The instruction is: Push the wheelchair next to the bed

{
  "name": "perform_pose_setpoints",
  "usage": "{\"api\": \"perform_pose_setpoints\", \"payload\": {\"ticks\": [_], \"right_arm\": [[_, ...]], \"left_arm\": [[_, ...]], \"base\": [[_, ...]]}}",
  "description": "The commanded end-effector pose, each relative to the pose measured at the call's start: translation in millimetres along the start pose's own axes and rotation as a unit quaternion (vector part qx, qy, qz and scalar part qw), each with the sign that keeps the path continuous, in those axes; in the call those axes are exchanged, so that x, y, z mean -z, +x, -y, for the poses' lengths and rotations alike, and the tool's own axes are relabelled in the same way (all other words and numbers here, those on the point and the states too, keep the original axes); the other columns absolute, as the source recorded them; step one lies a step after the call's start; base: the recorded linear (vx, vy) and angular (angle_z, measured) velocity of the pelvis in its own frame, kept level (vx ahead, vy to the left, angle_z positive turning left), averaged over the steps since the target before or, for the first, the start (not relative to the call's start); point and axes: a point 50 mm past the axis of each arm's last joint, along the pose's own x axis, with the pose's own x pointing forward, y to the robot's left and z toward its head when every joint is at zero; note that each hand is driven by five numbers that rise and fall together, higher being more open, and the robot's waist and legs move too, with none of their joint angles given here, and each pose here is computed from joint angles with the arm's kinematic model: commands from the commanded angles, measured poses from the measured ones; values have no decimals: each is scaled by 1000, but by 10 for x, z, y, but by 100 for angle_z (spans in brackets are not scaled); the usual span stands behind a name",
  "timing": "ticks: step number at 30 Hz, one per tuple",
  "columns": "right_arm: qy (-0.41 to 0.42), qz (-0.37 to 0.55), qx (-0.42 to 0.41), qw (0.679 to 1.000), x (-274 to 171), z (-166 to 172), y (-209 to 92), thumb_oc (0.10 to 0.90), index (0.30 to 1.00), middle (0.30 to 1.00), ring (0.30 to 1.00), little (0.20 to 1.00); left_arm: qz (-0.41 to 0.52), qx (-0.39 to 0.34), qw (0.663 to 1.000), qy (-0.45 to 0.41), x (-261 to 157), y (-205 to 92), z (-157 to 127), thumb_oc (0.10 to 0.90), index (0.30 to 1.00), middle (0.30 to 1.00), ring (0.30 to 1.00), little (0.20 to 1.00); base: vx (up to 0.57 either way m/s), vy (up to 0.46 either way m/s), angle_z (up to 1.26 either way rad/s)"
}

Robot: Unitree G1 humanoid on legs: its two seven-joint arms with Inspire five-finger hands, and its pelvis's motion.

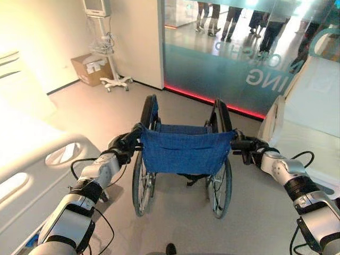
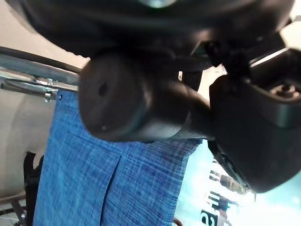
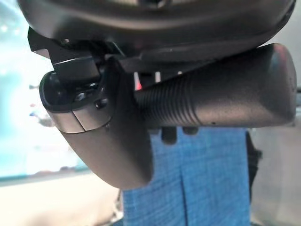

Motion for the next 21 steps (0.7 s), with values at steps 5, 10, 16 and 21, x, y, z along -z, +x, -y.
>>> {"api": "perform_pose_setpoints", "payload": {"ticks": [5, 10, 16, 21], "right_arm": [[-28, 73, -131, 988, -516, -497, -55, 400, 300, 300, 300, 300], [-38, 89, -101, 990, -772, -338, -46, 400, 300, 300, 300, 300], [-63, 105, -97, 988, -936, -268, -42, 400, 300, 300, 300, 300], [-81, 106, -108, 985, -982, -387, -46, 400, 300, 300, 300, 300]], "left_arm": [[75, 64, 991, -88, -430, 11, 569, 400, 300, 300, 300, 300], [69, 81, 991, -83, -454, 17, 679, 400, 300, 300, 300, 300], [58, 68, 986, -142, -367, 46, 731, 400, 300, 300, 300, 300], [67, 62, 978, -189, -308, 7, 793, 400, 300, 300, 300, 300]], "base": [[223, -32, -5], [345, -72, 53], [340, -164, 69], [289, -216, 74]]}}
